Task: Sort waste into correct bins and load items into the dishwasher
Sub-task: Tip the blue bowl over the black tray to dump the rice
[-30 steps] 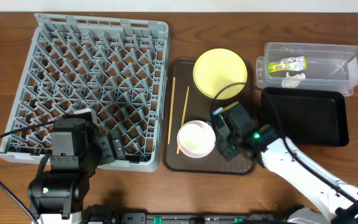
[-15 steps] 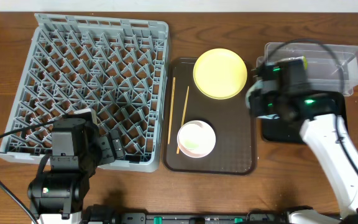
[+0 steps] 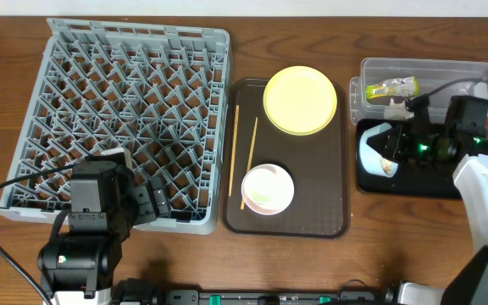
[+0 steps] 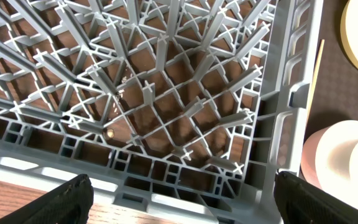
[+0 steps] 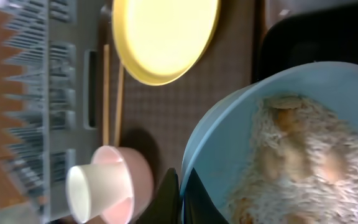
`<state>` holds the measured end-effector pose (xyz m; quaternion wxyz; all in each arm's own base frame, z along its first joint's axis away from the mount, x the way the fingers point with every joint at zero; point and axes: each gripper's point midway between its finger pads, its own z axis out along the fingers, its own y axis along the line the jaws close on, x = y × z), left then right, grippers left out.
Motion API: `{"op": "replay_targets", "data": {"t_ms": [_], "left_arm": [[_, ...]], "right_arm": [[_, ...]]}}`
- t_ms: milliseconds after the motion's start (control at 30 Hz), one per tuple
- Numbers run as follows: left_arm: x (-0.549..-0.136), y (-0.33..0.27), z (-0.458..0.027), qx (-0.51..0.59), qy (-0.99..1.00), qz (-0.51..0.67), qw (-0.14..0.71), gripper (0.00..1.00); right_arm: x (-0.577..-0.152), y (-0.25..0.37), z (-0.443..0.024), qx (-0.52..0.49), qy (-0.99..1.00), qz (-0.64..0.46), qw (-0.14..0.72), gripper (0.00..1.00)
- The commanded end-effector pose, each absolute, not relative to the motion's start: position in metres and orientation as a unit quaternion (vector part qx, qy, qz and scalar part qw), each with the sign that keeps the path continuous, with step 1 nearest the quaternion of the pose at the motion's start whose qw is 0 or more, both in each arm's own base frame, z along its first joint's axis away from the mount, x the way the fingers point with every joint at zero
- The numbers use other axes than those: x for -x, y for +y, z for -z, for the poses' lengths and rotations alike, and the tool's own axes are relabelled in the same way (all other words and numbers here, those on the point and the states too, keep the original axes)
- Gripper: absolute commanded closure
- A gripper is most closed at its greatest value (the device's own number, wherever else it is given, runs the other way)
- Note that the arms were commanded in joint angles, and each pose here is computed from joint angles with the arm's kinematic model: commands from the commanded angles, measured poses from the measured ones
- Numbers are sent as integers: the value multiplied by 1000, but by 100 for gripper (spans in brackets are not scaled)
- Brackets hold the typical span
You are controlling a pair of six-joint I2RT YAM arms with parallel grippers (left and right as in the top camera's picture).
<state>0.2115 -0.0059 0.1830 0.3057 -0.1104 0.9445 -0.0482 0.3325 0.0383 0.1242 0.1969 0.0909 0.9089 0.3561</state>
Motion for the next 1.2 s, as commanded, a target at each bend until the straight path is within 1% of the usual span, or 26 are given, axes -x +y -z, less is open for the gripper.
{"op": "replay_targets", "data": {"t_ms": [0, 233, 433, 533, 767, 967, 1167], "left_arm": [[-214, -6, -191, 115, 941, 51, 316, 7], [-214, -6, -191, 115, 940, 51, 316, 7], [-214, -6, -191, 115, 941, 51, 316, 7], [-214, -6, -191, 115, 941, 51, 316, 7], [-214, -6, -191, 115, 941, 51, 315, 7], [-214, -6, -191, 115, 941, 51, 315, 7], [-214, -6, -191, 115, 941, 51, 315, 7]], "right_arm": [[-330, 47, -135, -91, 870, -444, 193, 99], [-335, 36, -137, -123, 816, -534, 186, 99], [-339, 24, -130, -153, 776, -587, 175, 99], [-341, 18, -132, -153, 752, -614, 184, 99], [-343, -11, -127, -184, 742, -610, 208, 99], [-339, -42, -146, -204, 697, -640, 249, 99], [-333, -78, -154, -231, 672, -640, 291, 99]]}}
